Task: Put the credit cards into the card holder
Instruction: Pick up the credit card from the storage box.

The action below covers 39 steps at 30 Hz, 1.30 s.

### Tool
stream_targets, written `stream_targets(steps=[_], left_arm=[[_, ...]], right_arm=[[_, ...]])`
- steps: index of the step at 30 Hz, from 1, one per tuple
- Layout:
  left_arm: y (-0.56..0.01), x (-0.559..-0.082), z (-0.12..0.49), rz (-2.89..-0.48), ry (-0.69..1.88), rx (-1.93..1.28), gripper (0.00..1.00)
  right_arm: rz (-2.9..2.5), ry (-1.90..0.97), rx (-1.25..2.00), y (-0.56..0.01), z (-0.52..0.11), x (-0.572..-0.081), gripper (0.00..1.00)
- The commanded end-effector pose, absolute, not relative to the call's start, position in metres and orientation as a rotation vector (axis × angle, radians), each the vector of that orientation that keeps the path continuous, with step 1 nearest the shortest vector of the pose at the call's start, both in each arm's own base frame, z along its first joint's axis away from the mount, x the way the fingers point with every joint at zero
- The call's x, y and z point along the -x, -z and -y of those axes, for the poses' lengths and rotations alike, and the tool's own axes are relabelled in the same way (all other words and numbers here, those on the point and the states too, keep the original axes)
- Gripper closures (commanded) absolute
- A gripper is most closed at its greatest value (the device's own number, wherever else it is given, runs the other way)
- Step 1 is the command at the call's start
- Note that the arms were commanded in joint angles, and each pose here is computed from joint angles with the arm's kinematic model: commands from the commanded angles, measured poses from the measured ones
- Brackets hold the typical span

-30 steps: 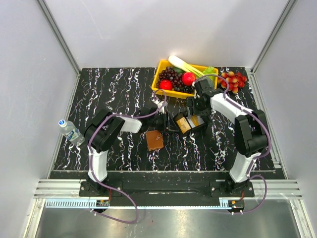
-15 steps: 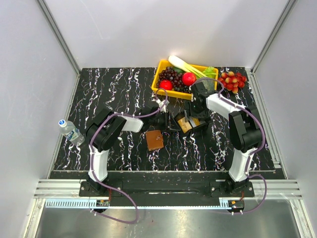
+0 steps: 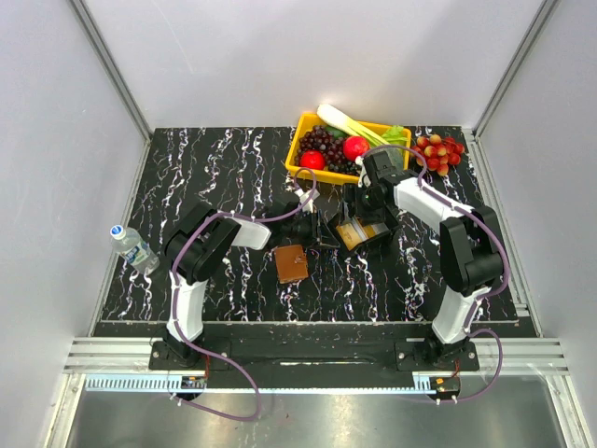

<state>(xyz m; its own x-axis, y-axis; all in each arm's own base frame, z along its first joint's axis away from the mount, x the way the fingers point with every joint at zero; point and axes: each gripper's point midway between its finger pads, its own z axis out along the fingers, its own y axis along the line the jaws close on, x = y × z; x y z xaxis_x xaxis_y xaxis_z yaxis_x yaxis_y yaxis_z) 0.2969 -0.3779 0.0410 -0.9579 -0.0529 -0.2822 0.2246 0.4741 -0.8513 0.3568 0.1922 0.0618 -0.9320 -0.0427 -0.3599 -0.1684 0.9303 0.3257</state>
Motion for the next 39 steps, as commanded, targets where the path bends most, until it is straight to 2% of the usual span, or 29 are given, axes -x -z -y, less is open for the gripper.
stream_targets(steps=[1, 11, 14, 16, 19, 25, 32, 39], left_arm=[[-0.061, -0.307, 0.39, -2.361, 1.515, -0.205, 0.73], [-0.064, -0.309, 0.393, -2.351, 1.522, -0.212, 0.76], [-0.062, -0.308, 0.392, -2.36, 1.519, -0.211, 0.76], [-0.062, -0.309, 0.391, -2.358, 1.513, -0.211, 0.77], [-0.062, -0.308, 0.392, -2.361, 1.513, -0.211, 0.79], [-0.064, -0.309, 0.391, -2.357, 1.511, -0.21, 0.79], [-0.067, -0.307, 0.391, -2.352, 1.519, -0.209, 0.8], [-0.067, -0.307, 0.391, -2.353, 1.518, -0.206, 0.75]], right_arm=[[-2.614, -0.7, 0.169, -0.104, -0.216, -0.357, 0.26], [-2.658, -0.831, 0.214, -0.094, -0.228, -0.341, 0.31], [-2.594, -0.592, 0.139, -0.101, -0.201, -0.359, 0.3], [-2.555, -0.409, 0.069, -0.104, -0.177, -0.374, 0.22], [-2.575, -0.215, 0.034, -0.096, -0.152, -0.385, 0.16], [-2.69, -0.136, 0.049, -0.061, -0.146, -0.381, 0.11], [-2.784, -0.24, 0.039, -0.03, -0.157, -0.362, 0.07], [-2.8, -0.591, 0.062, -0.032, -0.196, -0.345, 0.09]])
